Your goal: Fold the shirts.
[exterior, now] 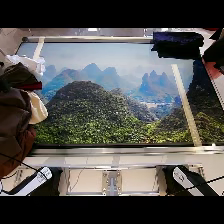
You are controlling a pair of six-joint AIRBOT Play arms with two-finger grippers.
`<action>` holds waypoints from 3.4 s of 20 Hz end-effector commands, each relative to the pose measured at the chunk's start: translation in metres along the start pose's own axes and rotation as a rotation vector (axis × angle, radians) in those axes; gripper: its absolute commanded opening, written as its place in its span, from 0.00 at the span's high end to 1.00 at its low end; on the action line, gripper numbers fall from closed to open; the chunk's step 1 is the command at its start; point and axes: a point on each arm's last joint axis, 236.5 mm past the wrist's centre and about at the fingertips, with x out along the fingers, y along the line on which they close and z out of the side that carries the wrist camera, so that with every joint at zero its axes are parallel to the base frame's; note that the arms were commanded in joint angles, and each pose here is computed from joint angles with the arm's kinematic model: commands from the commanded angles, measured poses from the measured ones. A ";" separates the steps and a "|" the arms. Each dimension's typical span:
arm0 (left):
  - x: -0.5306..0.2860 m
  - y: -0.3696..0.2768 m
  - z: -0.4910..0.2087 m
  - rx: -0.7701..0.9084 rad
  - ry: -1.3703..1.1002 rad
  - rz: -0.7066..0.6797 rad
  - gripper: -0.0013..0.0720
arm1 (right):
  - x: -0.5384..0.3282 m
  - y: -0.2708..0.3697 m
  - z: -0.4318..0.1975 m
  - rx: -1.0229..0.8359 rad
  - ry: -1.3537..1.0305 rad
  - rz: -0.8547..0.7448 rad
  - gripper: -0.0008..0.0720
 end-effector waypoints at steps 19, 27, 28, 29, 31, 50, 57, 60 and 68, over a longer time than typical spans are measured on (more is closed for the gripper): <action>0.141 0.106 -0.038 -0.465 -0.043 0.238 0.51 | 0.005 0.022 -0.041 -0.015 0.193 0.095 0.23; 0.056 0.092 0.043 -0.418 -0.254 0.224 0.97 | 0.003 0.024 -0.040 -0.012 0.185 0.104 0.24; 0.027 0.082 0.064 -0.420 -0.319 0.204 0.97 | 0.002 0.025 -0.040 -0.016 0.182 0.107 0.23; -0.008 0.064 0.087 -0.462 -0.395 0.148 0.97 | 0.000 0.026 -0.038 -0.018 0.177 0.111 0.23; -0.082 0.016 0.131 -0.583 -0.559 -0.034 0.97 | -0.011 0.030 -0.029 -0.043 0.144 0.121 0.24; -0.183 -0.506 -0.032 0.135 -0.163 -1.049 0.02 | -0.113 0.045 0.030 -0.285 -0.155 0.113 0.23; -0.048 -0.390 -0.087 0.039 0.318 -0.693 0.03 | -0.024 0.017 -0.029 -0.249 0.160 0.072 0.24; -0.028 -0.419 -0.153 0.018 0.551 -0.752 0.03 | 0.026 0.009 -0.092 -0.205 0.397 0.106 0.24; 0.000 -0.505 -0.247 -0.077 0.787 -0.977 0.03 | 0.073 -0.012 -0.205 -0.171 0.740 0.124 0.23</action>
